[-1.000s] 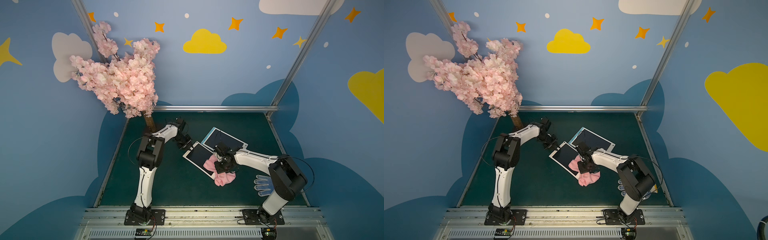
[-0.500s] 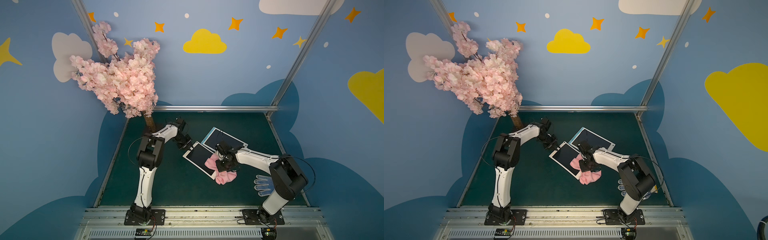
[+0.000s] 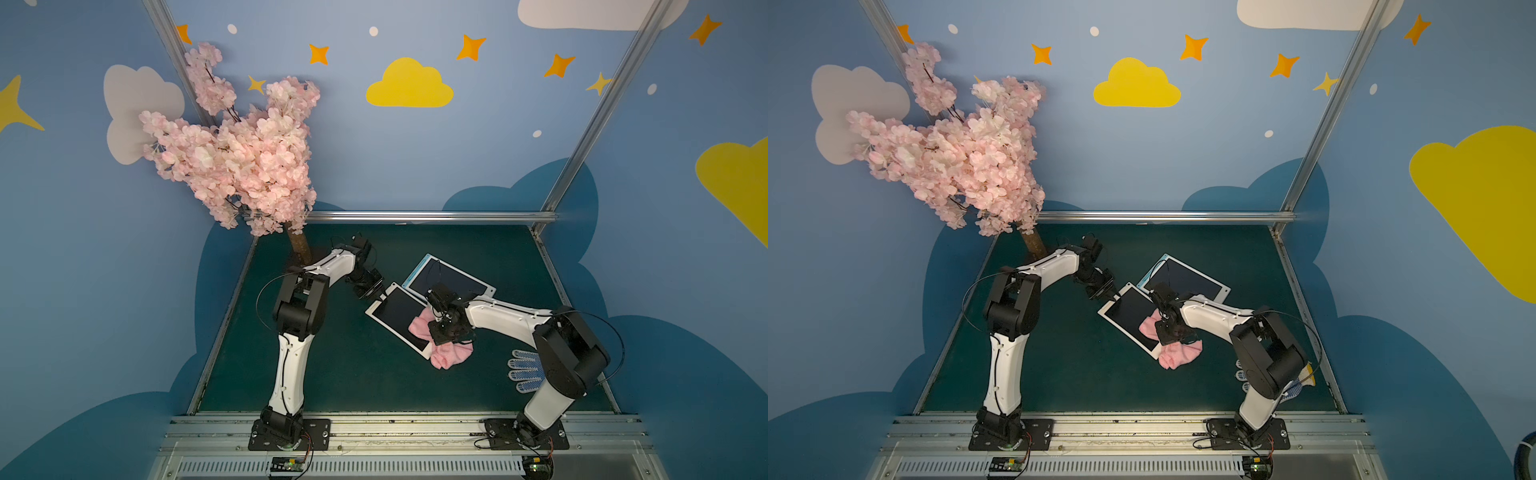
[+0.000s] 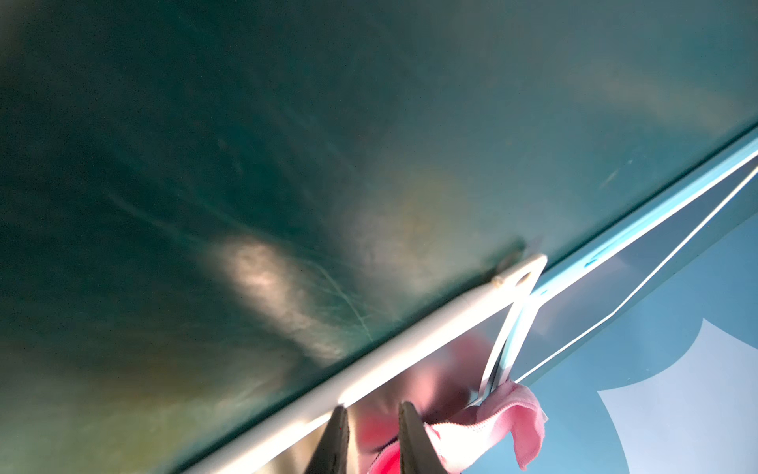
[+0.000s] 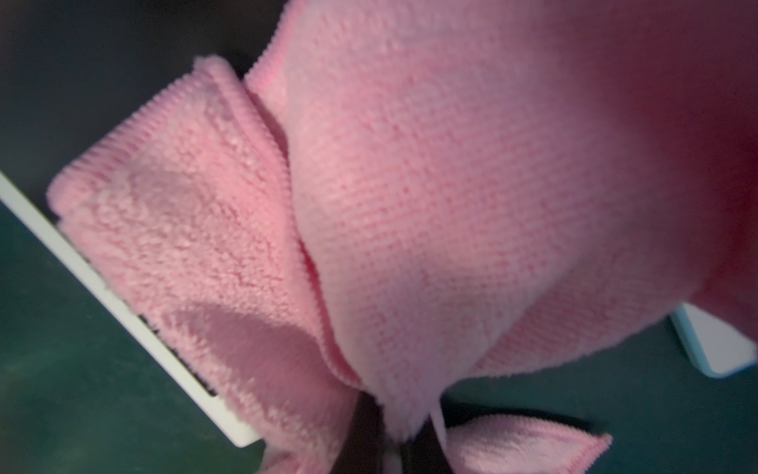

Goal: Wipe the drawing tablet
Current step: Wipe the dirt from the drawing tablet.

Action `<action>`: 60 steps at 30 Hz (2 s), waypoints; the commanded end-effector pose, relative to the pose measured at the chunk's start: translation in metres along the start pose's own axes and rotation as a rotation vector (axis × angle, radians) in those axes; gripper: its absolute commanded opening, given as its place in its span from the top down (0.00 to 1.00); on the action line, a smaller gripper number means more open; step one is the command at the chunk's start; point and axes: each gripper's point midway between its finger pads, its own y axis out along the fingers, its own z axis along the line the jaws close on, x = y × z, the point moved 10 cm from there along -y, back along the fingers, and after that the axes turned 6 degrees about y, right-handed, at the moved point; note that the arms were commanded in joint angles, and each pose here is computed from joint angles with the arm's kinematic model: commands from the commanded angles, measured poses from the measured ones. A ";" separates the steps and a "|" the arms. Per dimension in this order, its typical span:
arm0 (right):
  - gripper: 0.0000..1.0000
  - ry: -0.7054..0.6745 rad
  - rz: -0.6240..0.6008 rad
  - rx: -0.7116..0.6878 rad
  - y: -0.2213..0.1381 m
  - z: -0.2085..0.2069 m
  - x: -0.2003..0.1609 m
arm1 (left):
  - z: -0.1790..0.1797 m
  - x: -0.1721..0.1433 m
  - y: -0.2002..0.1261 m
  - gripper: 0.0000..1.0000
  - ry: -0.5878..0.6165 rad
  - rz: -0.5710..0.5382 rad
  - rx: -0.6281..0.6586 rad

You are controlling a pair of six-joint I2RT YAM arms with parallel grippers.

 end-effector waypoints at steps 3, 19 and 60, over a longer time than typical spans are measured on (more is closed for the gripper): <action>1.00 -0.089 0.107 0.048 0.012 0.022 -0.026 | 0.015 0.004 0.021 0.75 -0.024 0.024 0.082; 1.00 -0.098 0.099 0.100 0.001 0.028 -0.030 | 0.015 0.004 0.021 0.75 -0.021 0.022 0.083; 1.00 0.026 0.172 0.104 0.001 -0.023 0.010 | 0.014 0.006 0.020 0.75 -0.019 0.020 0.091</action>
